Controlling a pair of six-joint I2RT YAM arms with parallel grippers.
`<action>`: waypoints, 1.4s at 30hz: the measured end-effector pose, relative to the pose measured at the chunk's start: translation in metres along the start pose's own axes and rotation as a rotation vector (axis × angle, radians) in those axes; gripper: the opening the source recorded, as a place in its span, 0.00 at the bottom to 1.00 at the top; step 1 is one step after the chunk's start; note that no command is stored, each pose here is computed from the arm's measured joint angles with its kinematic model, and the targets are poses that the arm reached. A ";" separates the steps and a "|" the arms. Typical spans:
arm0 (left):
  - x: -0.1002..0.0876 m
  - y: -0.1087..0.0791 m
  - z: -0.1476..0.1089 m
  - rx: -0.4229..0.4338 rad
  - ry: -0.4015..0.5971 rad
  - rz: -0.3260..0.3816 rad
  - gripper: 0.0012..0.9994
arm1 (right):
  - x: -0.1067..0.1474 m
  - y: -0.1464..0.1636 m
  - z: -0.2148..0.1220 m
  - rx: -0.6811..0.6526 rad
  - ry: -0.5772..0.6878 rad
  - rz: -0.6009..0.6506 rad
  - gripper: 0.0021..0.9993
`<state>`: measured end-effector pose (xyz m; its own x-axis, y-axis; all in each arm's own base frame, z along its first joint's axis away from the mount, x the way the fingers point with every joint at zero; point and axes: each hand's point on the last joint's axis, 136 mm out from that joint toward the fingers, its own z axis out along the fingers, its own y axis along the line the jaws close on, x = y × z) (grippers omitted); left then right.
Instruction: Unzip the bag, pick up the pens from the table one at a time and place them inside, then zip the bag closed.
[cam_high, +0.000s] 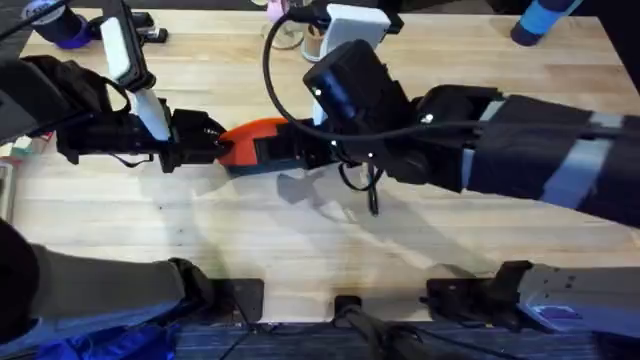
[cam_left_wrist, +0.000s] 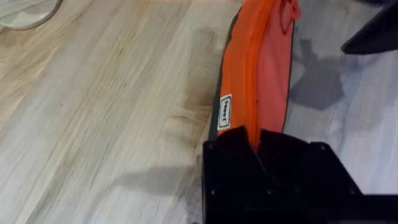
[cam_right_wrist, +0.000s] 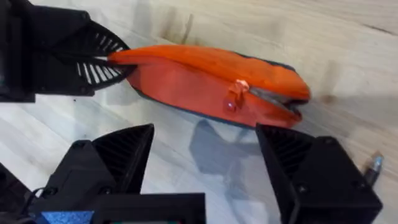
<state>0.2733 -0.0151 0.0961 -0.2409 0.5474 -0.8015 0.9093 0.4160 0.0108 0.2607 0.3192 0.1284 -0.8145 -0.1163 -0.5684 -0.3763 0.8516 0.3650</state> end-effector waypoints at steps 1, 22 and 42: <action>0.000 0.000 0.000 0.000 0.000 0.000 0.04 | -0.001 0.001 0.002 -0.004 -0.006 0.000 1.00; 0.000 0.000 0.000 0.000 0.001 0.000 0.04 | -0.016 -0.013 0.028 0.078 -0.098 0.007 0.80; 0.000 -0.002 0.000 0.008 0.001 -0.013 0.04 | -0.016 -0.027 0.042 0.143 -0.115 0.008 0.03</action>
<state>0.2709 -0.0157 0.0961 -0.2527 0.5427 -0.8010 0.9088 0.4173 -0.0040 0.3020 0.3194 0.0966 -0.7581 -0.0572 -0.6496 -0.2972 0.9170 0.2661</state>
